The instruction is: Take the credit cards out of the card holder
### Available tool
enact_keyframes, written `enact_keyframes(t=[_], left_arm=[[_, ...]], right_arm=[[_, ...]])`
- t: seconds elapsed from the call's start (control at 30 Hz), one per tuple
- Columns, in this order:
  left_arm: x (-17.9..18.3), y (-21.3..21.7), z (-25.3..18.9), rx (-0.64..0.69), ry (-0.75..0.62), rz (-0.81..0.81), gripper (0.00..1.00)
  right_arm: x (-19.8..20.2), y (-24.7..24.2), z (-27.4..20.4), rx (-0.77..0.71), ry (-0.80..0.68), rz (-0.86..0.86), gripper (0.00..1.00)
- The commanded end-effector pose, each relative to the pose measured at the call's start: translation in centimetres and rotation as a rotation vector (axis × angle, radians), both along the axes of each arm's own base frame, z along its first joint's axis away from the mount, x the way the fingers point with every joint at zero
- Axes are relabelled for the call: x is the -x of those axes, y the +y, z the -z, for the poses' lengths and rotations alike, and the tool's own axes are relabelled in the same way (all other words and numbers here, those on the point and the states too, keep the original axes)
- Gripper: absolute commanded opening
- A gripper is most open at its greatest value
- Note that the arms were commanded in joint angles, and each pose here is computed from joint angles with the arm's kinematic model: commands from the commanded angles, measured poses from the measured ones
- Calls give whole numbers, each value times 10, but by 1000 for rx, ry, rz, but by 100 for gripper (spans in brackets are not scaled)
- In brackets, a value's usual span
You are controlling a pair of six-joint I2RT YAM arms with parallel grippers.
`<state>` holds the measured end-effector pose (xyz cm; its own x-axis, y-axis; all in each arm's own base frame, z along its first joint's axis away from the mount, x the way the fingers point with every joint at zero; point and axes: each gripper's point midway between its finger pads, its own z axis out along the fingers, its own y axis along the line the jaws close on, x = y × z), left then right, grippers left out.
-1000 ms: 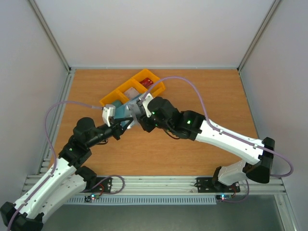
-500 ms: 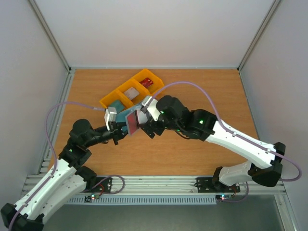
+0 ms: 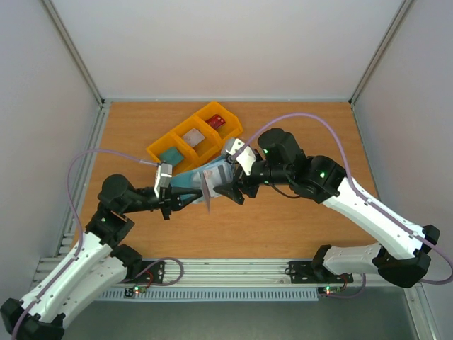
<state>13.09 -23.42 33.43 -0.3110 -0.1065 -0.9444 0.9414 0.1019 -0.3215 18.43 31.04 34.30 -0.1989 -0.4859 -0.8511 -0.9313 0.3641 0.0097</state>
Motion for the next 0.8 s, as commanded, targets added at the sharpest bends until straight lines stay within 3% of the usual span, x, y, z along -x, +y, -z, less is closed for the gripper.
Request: enact_keyframes(t=[0.0, 0.2, 0.77], left_arm=[[27, 2, -31, 46, -172, 109, 0], [32, 3, -31, 39, -205, 124, 0], [33, 4, -29, 30, -217, 120, 0]], right_arm=[[-8, -11, 4, 27, -20, 3, 99], [13, -8, -4, -19, 13, -139, 99], [-13, -16, -14, 3, -18, -26, 98]])
